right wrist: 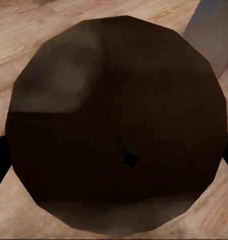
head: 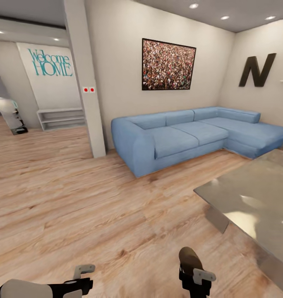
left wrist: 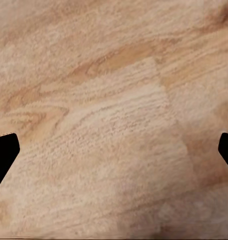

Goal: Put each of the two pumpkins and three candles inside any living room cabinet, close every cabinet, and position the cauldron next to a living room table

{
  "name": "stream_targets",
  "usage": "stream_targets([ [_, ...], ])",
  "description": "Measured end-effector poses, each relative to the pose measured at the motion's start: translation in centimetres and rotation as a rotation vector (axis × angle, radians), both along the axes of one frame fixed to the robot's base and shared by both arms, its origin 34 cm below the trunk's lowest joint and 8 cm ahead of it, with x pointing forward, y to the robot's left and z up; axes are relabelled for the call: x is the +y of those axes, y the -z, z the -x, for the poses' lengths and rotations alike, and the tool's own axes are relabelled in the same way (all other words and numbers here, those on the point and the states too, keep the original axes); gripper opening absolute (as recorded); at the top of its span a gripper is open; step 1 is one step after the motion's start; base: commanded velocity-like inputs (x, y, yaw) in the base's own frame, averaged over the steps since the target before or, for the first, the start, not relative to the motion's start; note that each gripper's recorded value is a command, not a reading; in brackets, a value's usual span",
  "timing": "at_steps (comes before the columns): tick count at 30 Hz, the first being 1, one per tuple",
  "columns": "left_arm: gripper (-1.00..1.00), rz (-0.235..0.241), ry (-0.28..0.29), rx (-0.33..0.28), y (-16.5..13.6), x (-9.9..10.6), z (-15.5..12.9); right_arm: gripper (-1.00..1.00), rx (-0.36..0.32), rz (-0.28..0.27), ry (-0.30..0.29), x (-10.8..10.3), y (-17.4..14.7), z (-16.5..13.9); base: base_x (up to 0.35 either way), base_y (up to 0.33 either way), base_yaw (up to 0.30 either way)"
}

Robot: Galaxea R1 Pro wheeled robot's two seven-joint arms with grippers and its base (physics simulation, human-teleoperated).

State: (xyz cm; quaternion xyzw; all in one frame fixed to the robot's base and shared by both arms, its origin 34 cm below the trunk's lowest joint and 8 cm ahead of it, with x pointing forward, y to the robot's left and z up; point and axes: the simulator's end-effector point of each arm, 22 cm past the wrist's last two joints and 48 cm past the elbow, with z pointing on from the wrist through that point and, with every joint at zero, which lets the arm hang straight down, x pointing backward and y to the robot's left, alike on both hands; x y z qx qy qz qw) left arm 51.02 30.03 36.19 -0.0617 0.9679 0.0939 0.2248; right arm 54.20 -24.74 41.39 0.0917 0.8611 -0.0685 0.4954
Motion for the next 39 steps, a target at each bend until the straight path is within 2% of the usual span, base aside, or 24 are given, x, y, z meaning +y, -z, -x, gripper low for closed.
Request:
stream_targets([
  [9, 1.0, 0.003, 0.002, -0.003, -2.0, -0.3, -0.4, -1.0, -0.004, 0.0, -0.001, 0.0, -2.1, -0.4, -0.261, 0.0, -0.293],
  [21, 1.0, 0.005, 0.003, -0.008, -4.7, -0.4, -0.9, -1.0, -0.01, 0.001, -0.002, 0.0, -4.8, -1.0, -0.011, 0.0, -0.293],
  [30, 1.0, 0.017, 0.011, -0.012, -6.6, -1.4, -1.3, -1.0, -0.015, 0.001, -0.004, 0.1, -6.8, -1.4, 0.0, 0.0, -0.292],
  [33, 1.0, 0.029, 0.019, -0.01, -7.2, -2.4, -1.4, -1.0, -0.018, 0.001, -0.003, 0.0, -7.5, -1.5, 0.0, 0.0, -0.289],
  [35, 1.0, 0.038, 0.025, -0.006, -7.6, -3.2, -1.3, -1.0, -0.018, 0.006, 0.002, -0.4, -7.9, -1.5, 0.0, 0.0, -0.286],
  [39, 1.0, 0.051, 0.034, 0.007, -7.9, -4.2, -0.4, -1.0, -0.01, 0.057, 0.032, -3.1, -8.4, -0.8, 0.0, 0.0, -0.283],
])
